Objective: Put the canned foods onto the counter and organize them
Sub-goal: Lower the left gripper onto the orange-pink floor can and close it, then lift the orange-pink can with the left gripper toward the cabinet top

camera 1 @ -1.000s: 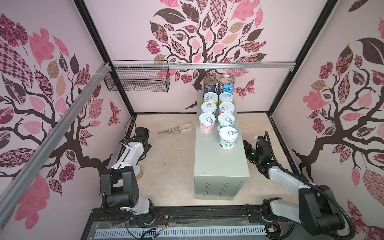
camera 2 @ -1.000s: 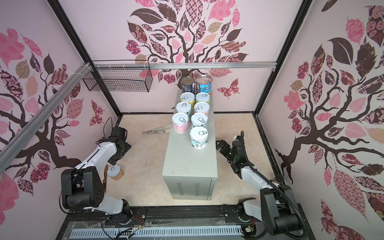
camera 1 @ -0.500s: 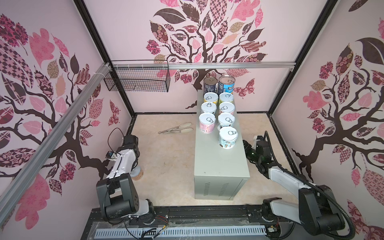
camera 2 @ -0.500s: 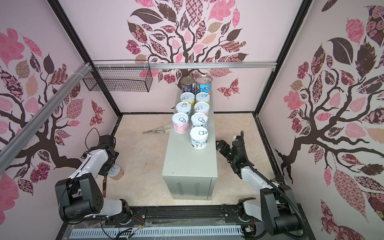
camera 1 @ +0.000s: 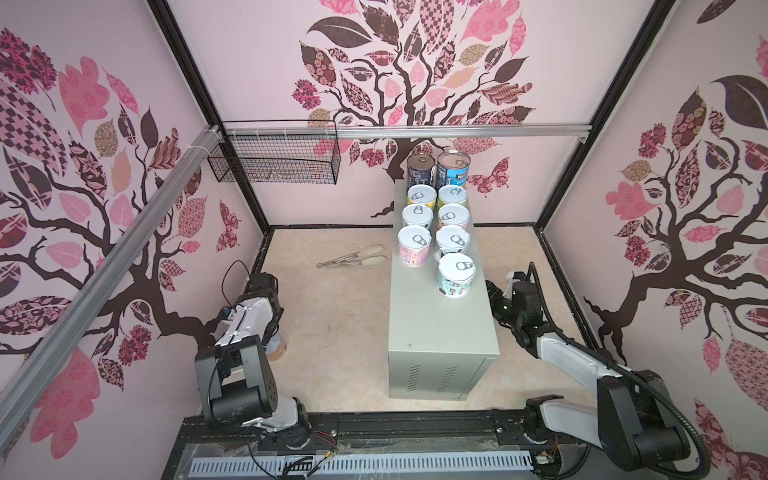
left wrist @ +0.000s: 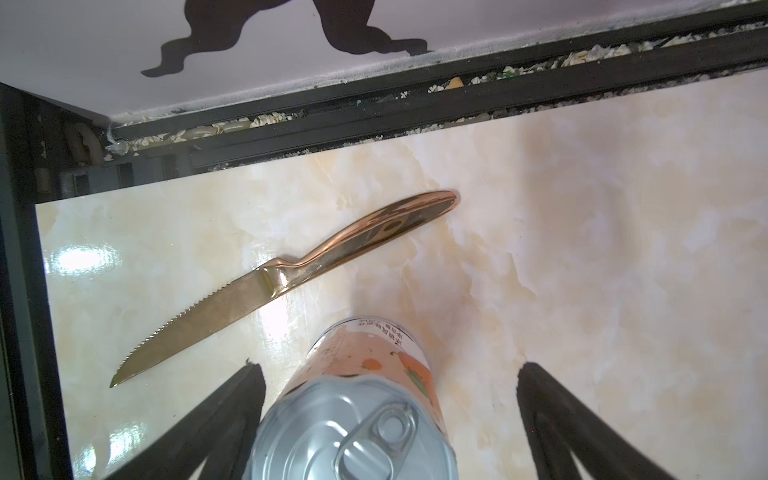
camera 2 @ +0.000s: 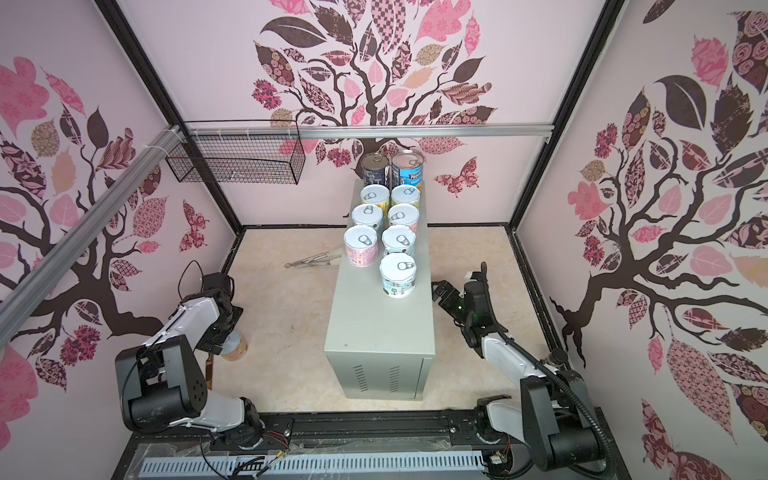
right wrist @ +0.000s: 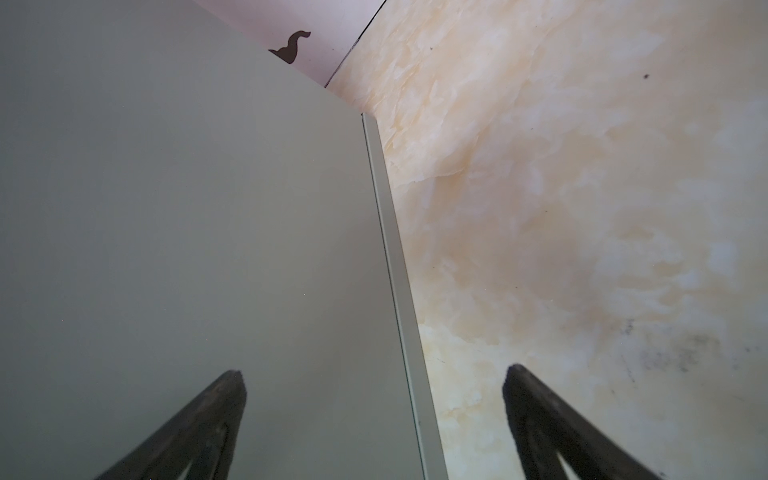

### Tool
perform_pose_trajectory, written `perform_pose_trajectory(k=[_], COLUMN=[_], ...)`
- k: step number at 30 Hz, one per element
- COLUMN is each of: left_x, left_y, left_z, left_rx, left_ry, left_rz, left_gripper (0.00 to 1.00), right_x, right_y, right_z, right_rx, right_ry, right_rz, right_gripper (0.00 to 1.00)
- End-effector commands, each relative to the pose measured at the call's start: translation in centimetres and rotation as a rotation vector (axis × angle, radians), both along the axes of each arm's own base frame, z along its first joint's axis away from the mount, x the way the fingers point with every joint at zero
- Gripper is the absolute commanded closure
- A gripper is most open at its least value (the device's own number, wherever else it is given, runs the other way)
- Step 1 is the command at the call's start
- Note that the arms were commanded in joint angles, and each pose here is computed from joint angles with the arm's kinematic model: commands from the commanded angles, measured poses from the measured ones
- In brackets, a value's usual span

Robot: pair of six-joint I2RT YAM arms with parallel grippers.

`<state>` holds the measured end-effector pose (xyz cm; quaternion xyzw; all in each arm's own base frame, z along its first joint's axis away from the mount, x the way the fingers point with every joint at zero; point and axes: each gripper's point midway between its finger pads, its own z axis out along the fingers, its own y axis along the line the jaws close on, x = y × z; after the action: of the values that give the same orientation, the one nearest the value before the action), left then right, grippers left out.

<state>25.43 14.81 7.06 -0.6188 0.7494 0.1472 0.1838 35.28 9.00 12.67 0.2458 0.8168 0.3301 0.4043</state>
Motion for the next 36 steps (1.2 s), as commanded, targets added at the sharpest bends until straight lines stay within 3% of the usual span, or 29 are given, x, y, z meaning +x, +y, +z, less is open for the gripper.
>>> perform_pose_trajectory(k=[1,27,36], left_x=[-0.2,-0.5,-0.1], left_y=[-1.3,-4.1,-4.0], left_z=[-1.9,-6.3,-5.4], left_rx=[-0.072,-0.108,-0.092], left_ry=[0.001,0.058,0.03], left_rz=[-0.003,-0.045,-0.062], left_gripper=[0.02,0.03,0.15], right_x=[-0.1,-0.3,-0.3], right_y=[0.2,0.4,0.4], right_z=[0.5,0.7,0.8], right_rx=[0.007,0.013,0.013], right_ry=[-0.024,-0.034,-0.038], right_rz=[0.007,0.014,0.014], right_gripper=[0.0,0.0,0.0])
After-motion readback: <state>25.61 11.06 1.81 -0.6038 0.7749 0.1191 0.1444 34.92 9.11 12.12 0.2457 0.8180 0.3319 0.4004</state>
